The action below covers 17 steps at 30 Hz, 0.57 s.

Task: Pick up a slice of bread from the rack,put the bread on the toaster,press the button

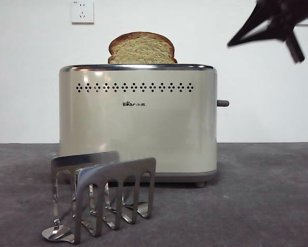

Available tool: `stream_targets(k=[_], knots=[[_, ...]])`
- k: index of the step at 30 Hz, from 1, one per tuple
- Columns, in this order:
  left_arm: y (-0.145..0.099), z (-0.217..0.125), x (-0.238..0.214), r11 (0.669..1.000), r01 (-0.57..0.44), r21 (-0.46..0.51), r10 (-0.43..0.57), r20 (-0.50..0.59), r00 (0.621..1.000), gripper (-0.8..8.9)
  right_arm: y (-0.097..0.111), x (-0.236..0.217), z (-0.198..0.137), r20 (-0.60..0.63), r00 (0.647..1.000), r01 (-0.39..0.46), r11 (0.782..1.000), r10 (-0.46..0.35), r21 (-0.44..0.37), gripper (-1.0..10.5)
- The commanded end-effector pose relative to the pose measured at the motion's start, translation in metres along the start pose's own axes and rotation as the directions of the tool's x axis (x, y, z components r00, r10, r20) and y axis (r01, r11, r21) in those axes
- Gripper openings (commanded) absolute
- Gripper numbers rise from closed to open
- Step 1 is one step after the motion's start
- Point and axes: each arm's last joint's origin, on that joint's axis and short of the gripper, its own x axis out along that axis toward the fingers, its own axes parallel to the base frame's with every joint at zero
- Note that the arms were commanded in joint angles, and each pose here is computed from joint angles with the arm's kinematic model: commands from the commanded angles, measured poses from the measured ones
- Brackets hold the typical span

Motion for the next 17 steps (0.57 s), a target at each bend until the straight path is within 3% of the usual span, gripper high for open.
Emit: stream_targets(k=[1, 8, 17], knots=[[0.002, -0.015, 0.005, 0.999, -0.004, -0.05, 0.002, -0.037, 0.999, -0.04, -0.017, 0.014, 0.005, -0.034, 0.999, 0.007, 0.999, -0.006, 0.038, 0.0], [0.005, -0.041, 0.013, 0.996, -0.017, -0.093, 0.009, -0.092, 0.996, -0.04, -0.045, 0.035, 0.006, -0.088, 0.996, 0.028, 0.995, -0.02, 0.097, 0.0], [0.006, -0.047, 0.017, 0.992, -0.024, -0.127, 0.01, -0.113, 0.994, -0.04, -0.065, 0.049, 0.003, -0.127, 0.992, 0.045, 0.99, -0.028, 0.137, 0.0]])
